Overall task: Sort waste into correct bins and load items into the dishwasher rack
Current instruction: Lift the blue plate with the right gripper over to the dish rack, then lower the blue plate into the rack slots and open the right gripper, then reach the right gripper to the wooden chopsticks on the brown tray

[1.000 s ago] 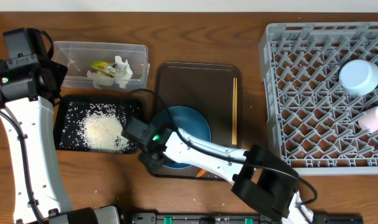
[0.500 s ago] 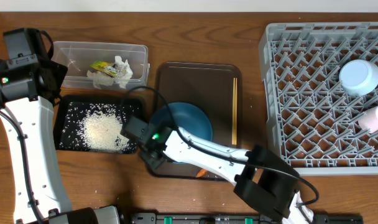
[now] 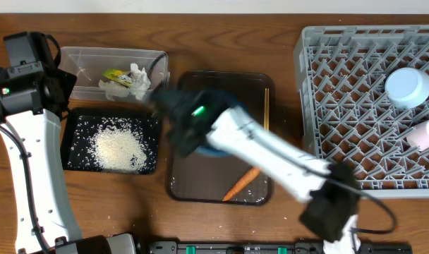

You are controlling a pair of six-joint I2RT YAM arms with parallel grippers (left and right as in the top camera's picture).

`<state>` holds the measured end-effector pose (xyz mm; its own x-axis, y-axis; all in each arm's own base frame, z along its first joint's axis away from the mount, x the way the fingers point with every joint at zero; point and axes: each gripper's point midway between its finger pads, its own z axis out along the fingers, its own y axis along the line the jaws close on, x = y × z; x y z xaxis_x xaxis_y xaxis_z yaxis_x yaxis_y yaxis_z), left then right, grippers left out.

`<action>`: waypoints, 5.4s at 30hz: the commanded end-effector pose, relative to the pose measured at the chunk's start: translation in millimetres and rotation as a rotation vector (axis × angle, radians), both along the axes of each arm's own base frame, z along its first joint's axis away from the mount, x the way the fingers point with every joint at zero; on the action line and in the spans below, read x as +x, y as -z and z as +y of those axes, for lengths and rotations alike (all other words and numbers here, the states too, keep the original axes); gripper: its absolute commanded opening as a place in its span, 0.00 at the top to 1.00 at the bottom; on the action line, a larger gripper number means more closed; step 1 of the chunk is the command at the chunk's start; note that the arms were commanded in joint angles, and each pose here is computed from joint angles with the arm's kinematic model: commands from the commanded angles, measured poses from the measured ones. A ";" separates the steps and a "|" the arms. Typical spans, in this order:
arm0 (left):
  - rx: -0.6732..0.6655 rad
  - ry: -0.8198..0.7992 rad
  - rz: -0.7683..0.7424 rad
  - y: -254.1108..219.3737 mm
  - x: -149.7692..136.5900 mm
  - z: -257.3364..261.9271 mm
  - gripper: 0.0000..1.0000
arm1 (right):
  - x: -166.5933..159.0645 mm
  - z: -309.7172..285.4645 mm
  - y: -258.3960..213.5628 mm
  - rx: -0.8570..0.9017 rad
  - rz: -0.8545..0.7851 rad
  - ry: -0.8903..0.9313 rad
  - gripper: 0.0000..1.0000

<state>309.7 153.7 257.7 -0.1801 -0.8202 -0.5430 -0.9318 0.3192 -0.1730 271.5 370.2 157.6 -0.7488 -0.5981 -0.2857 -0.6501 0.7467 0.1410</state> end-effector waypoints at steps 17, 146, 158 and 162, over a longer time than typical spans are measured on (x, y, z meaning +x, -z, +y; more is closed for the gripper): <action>0.022 -0.005 0.020 1.3 -2.7 4.8 0.01 | 125.6 -293.6 -203.6 0.956 -0.190 0.210 0.99; 0.022 -0.005 0.020 1.3 -2.7 4.8 0.01 | 73.7 -164.3 -22.1 0.214 -0.050 0.551 0.01; 0.022 -0.005 0.020 1.3 -2.7 4.8 0.00 | 74.2 -126.4 85.5 0.141 0.135 0.585 0.01; 0.022 -0.005 0.020 1.3 -2.7 4.8 0.01 | 76.6 -148.7 116.5 0.001 0.121 0.761 0.01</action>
